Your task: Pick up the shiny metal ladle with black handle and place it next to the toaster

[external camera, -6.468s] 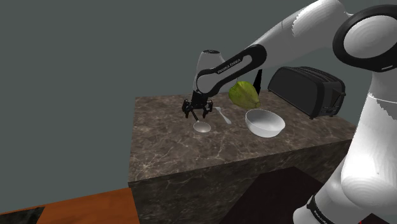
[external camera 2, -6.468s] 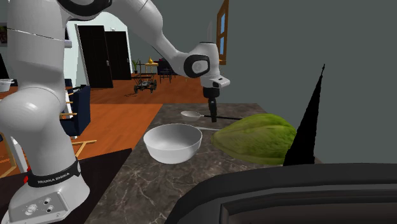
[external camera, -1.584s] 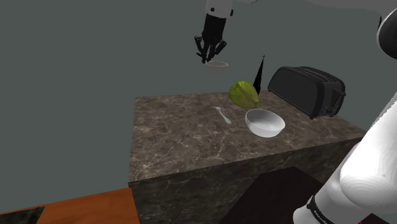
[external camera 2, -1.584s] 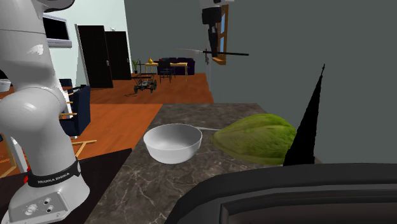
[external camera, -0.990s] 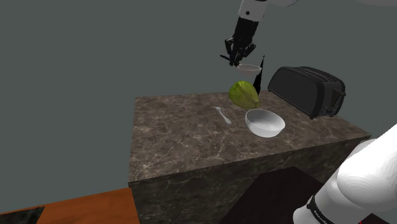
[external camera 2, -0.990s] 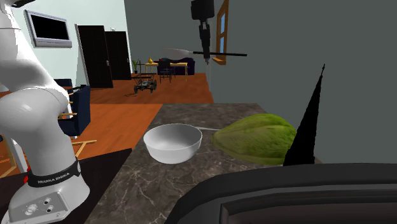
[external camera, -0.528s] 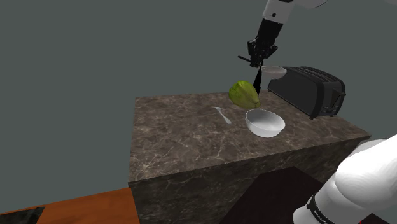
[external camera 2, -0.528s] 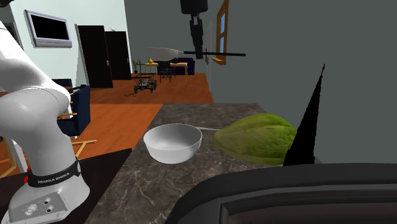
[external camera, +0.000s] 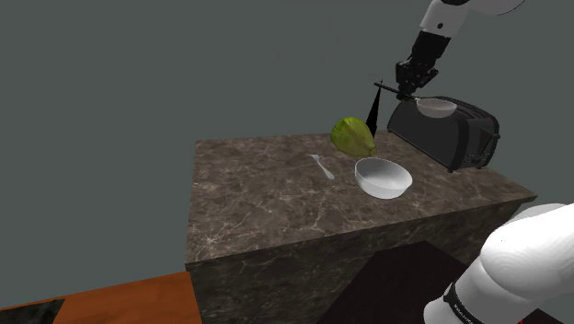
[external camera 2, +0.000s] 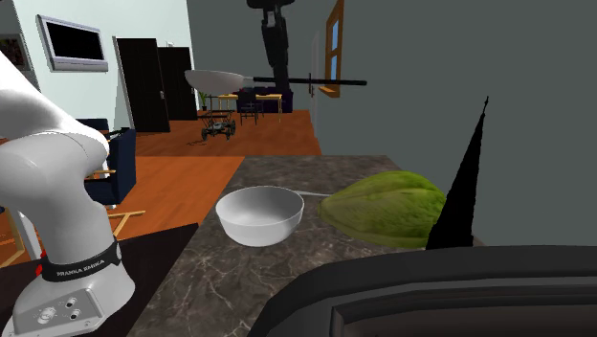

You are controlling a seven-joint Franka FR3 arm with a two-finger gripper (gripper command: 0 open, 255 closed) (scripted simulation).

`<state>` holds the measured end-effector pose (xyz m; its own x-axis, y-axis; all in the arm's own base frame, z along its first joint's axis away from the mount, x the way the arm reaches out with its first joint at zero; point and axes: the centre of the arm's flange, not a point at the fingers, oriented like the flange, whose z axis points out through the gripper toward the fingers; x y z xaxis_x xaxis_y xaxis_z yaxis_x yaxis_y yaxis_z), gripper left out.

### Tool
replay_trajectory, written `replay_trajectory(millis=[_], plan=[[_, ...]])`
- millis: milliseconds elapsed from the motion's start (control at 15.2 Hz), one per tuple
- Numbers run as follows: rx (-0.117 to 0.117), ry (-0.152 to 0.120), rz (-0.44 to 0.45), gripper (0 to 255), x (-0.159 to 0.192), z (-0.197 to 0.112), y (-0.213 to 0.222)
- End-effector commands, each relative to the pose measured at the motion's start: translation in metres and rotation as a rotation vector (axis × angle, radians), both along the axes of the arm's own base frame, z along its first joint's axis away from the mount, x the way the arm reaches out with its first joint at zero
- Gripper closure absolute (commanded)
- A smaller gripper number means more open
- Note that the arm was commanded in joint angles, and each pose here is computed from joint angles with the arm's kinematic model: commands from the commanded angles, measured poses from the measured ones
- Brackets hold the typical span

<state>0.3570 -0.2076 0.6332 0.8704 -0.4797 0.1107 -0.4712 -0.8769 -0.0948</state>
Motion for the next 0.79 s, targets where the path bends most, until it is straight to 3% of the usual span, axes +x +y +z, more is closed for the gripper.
replay_trajectory(millis=[0,726], plan=[[0.0,0.0,0.001,255,-0.02,-0.001,-0.018],[0.0,0.0,0.001,255,-0.123,-0.001,-0.121]])
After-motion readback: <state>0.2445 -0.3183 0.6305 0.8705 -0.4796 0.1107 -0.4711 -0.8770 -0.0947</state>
